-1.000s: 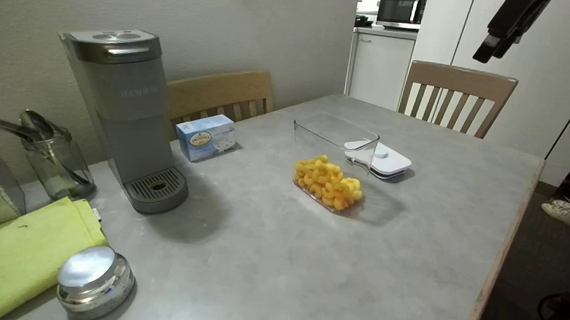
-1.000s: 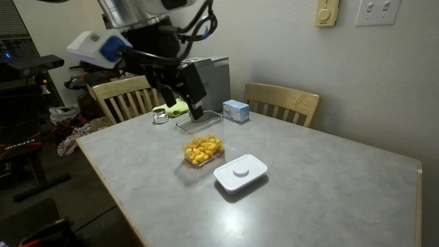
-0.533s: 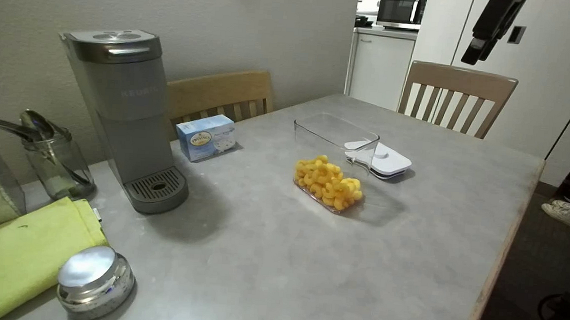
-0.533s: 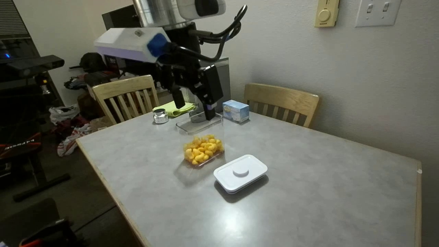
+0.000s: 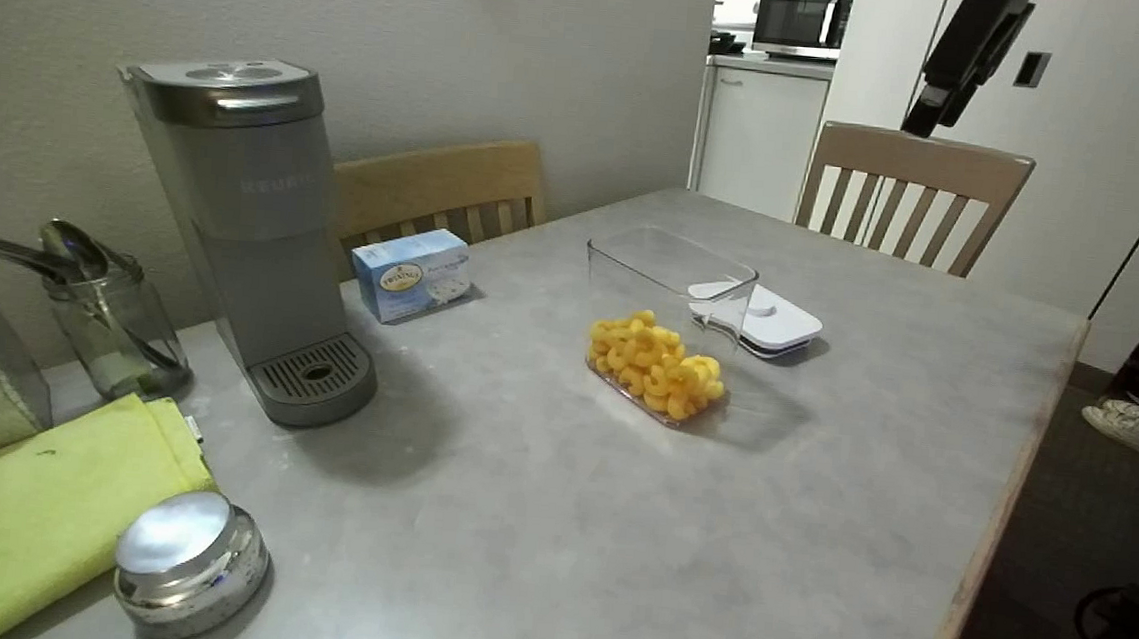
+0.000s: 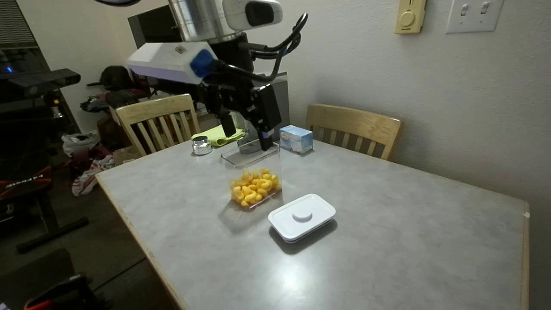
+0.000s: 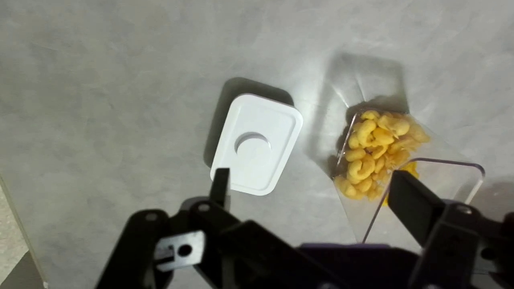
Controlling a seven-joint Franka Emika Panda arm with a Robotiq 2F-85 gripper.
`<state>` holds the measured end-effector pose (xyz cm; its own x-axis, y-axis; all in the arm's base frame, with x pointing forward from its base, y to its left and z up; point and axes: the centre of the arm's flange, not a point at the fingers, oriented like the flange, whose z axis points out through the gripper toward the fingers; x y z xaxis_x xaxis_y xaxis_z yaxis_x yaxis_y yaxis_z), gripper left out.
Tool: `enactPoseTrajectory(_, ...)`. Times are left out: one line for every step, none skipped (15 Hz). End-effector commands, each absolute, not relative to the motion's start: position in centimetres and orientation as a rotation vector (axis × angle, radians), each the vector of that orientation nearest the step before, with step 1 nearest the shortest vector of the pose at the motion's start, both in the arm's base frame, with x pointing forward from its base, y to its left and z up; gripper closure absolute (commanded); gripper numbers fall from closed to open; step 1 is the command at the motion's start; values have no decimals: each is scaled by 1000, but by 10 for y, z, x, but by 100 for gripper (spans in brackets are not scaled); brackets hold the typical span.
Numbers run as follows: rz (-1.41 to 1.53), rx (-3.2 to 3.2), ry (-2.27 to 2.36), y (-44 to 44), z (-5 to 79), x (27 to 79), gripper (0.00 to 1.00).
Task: Pick the lid on the table and put it on the storage jar
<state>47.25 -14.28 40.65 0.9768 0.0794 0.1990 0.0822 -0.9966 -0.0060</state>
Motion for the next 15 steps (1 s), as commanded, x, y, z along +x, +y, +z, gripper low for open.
enactPoseTrajectory(-340,-3128,-84,-142,387,490,0)
enactPoseTrajectory(-352,-3135,-76,-142,383,496,0)
enactPoseTrajectory(-359,-3143,-67,-142,380,501,0)
enactPoseTrajectory(-369,-3150,-62,-142,375,508,0)
enactPoseTrajectory(-378,-3157,-55,-142,372,514,0)
enactPoseTrajectory(-387,-3164,-57,-142,368,522,0)
enactPoseTrajectory(-400,-3165,-60,-142,364,528,0)
enactPoseTrajectory(-406,-3169,-55,-142,361,537,0)
enactPoseTrajectory(-409,-3172,-55,-141,358,544,0)
enactPoseTrajectory(-407,-3174,-49,-142,354,551,0)
enactPoseTrajectory(-404,-3178,-42,-142,351,558,0)
enactPoseTrajectory(-398,-3178,-35,-143,348,565,0)
enactPoseTrajectory(-392,-3180,-29,-144,346,571,0)
enactPoseTrajectory(-389,-3183,-21,-146,344,578,0)
enactPoseTrajectory(-385,-3183,-13,-147,342,583,0)
